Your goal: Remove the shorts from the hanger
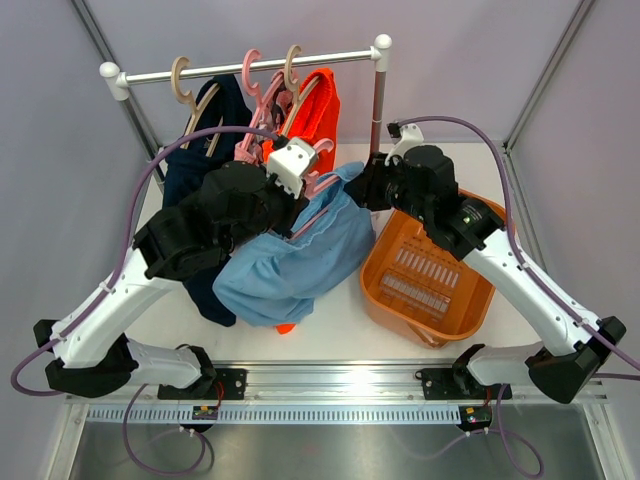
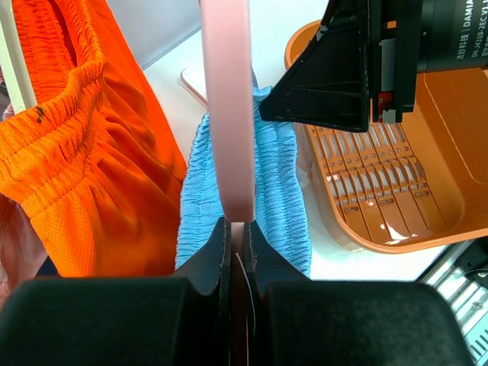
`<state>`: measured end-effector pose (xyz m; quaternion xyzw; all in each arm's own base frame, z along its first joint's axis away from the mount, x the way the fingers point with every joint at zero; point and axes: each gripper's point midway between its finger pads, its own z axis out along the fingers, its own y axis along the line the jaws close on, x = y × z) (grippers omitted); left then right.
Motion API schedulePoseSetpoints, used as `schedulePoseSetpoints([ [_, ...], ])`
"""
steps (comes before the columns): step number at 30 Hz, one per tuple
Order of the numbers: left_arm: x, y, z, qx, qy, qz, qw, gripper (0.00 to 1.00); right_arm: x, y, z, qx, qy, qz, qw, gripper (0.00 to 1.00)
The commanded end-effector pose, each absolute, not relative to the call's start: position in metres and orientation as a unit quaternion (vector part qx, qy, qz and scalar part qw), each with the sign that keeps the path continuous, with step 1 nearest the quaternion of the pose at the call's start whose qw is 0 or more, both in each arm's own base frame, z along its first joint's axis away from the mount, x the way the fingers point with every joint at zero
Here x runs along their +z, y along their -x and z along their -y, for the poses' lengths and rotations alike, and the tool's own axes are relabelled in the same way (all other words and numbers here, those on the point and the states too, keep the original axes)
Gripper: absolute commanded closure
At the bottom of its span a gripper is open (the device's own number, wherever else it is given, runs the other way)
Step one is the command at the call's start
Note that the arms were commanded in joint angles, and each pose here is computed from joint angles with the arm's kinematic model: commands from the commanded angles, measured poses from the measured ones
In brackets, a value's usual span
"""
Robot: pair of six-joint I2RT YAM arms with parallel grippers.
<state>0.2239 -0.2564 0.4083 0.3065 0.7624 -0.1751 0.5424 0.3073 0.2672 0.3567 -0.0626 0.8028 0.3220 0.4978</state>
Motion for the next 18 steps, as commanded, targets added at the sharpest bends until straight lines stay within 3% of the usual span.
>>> schedulePoseSetpoints([
  [1, 0.441, -0.215, 0.255, -0.215, -0.29, -0.731, 0.579, 1.0, 0.386, -0.31, -0.279, 0.351, 0.066, -0.775, 0.521, 0.68],
  [12, 0.439, -0.215, 0.256, -0.217, -0.293, -0.73, 0.578, 1.0, 0.382, -0.312, -0.289, 0.348, 0.071, -0.779, 0.516, 0.64],
  [17, 0.438, -0.212, 0.256, -0.22, -0.299, -0.731, 0.573, 1.0, 0.388, -0.32, -0.28, 0.326, 0.058, -0.778, 0.534, 1.0],
  [18, 0.437, -0.211, 0.256, -0.221, -0.3, -0.731, 0.572, 1.0, 0.39, -0.322, -0.278, 0.319, 0.053, -0.779, 0.538, 1.0],
])
